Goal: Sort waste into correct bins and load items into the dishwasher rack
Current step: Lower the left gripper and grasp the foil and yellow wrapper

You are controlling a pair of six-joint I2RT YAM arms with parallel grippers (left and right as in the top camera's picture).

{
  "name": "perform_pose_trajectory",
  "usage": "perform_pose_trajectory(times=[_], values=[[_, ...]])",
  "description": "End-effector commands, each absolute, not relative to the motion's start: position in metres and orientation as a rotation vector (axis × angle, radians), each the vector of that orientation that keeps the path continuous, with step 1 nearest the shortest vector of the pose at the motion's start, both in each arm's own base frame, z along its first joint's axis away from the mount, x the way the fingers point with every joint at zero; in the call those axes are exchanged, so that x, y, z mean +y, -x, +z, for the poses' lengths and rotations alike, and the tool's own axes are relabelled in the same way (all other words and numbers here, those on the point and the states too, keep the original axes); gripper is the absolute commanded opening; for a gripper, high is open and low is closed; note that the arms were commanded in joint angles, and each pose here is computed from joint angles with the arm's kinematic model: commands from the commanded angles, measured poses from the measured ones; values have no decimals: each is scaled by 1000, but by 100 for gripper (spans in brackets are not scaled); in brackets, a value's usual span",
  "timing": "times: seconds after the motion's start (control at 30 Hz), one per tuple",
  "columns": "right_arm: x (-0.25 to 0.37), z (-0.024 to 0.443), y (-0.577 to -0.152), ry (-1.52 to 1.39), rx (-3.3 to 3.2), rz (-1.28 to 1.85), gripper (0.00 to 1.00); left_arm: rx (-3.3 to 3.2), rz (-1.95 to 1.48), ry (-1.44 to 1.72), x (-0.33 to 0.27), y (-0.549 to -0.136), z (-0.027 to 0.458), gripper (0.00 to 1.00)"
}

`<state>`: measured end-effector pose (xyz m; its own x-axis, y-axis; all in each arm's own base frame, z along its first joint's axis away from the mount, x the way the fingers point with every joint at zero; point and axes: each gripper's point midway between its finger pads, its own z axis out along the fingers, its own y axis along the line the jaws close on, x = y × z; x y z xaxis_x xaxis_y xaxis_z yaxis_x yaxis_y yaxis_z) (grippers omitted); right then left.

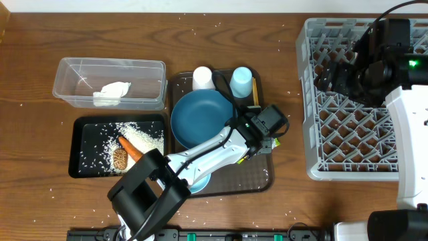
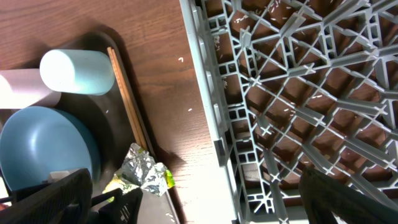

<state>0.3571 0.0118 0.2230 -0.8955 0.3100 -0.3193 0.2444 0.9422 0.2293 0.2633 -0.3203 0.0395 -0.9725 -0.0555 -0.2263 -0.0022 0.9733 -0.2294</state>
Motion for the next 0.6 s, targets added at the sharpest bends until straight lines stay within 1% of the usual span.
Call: perform_pose_trajectory(times=[0.0, 0.33, 0.57], values=[[9, 227, -358, -428, 2725, 260, 99, 2875, -288, 60, -314, -268, 33, 49], [9, 227, -358, -428, 2725, 260, 99, 2855, -203, 283, -304, -274, 15, 50], [9, 227, -358, -428, 2725, 260, 99, 2775, -148, 391, -295, -286, 17, 50]])
